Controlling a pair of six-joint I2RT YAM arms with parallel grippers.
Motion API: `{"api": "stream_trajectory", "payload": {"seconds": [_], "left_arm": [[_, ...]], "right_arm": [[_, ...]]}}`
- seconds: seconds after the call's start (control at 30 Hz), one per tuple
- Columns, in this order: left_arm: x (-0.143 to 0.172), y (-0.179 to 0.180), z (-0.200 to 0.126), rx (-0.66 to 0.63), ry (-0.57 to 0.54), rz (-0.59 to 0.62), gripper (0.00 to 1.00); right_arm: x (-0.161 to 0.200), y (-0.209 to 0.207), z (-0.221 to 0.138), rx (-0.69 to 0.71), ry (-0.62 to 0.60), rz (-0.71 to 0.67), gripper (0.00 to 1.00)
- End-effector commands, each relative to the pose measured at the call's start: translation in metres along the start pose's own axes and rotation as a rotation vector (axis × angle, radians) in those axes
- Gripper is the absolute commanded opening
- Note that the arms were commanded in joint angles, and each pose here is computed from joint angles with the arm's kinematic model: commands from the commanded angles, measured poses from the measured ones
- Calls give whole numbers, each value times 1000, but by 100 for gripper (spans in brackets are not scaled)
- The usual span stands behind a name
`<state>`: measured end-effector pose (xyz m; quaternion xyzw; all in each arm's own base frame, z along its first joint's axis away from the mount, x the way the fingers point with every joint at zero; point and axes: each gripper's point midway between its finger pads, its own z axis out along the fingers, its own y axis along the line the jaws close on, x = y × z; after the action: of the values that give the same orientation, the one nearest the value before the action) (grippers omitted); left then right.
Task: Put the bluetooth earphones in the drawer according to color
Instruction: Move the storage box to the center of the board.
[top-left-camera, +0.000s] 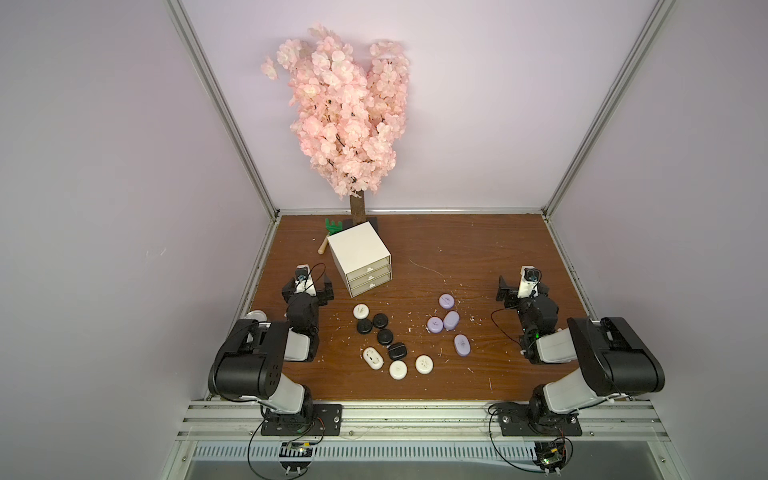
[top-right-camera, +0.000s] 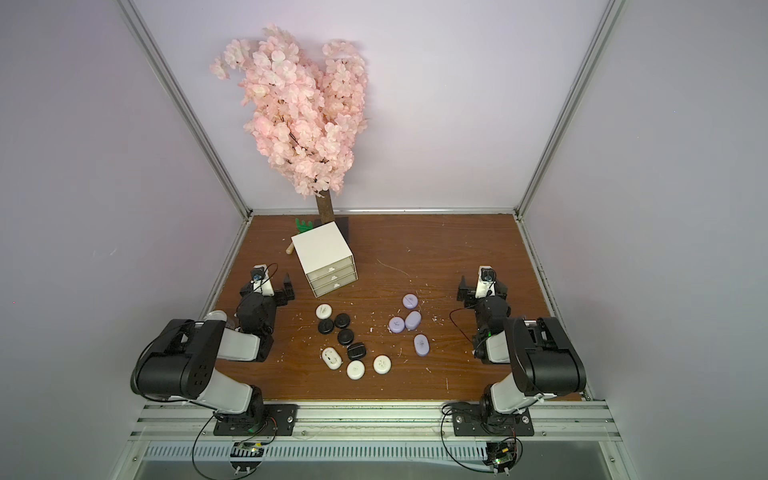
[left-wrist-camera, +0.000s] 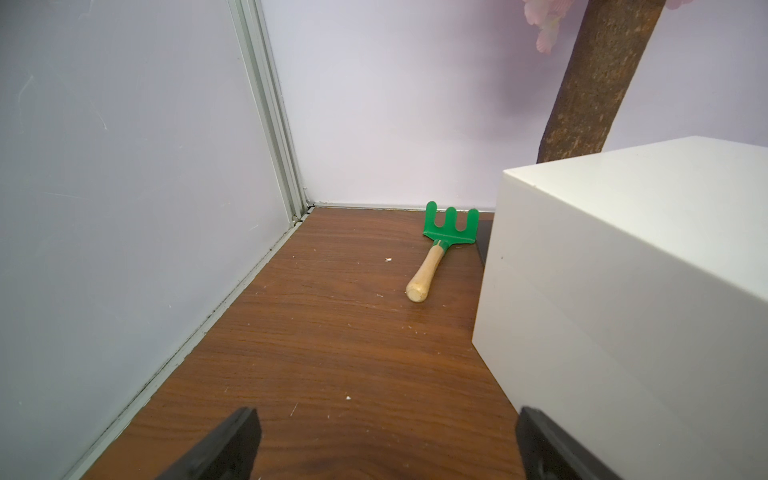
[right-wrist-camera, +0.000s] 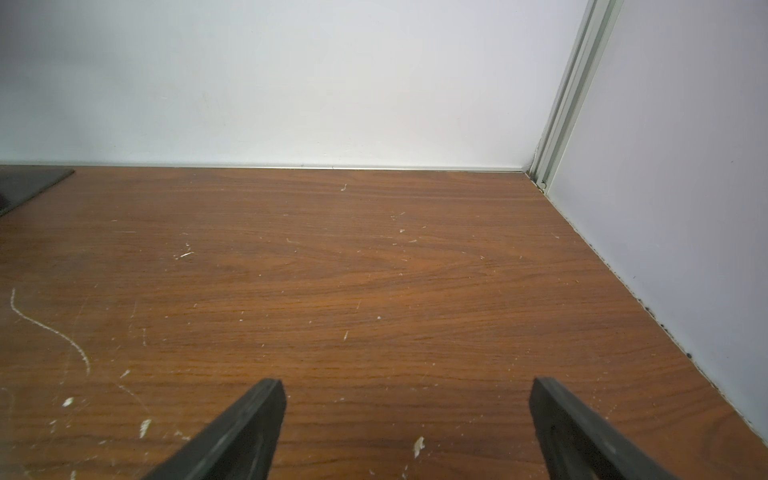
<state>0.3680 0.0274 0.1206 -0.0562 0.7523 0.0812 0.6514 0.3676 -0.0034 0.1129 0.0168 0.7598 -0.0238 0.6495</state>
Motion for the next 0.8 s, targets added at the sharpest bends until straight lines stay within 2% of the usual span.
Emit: {"api": "stream_trajectory", "payload": {"seconds": [0.0,0.03,0.07,0.13,0.23,0.33,0.37,0.43,0.53,0.6,0.77], "left_arm": [[-3,1,0,1,-21,1,100],[-3,1,-1,-2,-20,-2,100],[-6,2,-1,-2,-28,-6,94],[-19,13,4,-74,-22,-23,91],[-52,19,7,-116,-8,-35,92],[-81,29,17,-189,85,-72,95],[-83,29,21,-193,145,-83,95],[-92,19,30,-152,251,-103,100],[-105,-5,40,-44,348,-156,100],[-110,-21,47,24,387,-206,100],[-93,-43,58,82,544,-314,100]], "right_arm": [[-14,5,3,-19,-45,-2,100],[-17,1,2,6,-56,3,100],[-21,-3,1,39,-60,6,99],[-26,-1,3,88,-8,-35,100],[-48,22,12,69,81,-137,99],[-75,51,17,50,108,-242,100],[-87,59,19,46,105,-228,99],[-107,80,30,-18,161,-104,99],[-128,126,56,-156,321,30,100],[-133,167,72,-275,416,72,100],[-154,259,91,-529,523,161,99]]}}
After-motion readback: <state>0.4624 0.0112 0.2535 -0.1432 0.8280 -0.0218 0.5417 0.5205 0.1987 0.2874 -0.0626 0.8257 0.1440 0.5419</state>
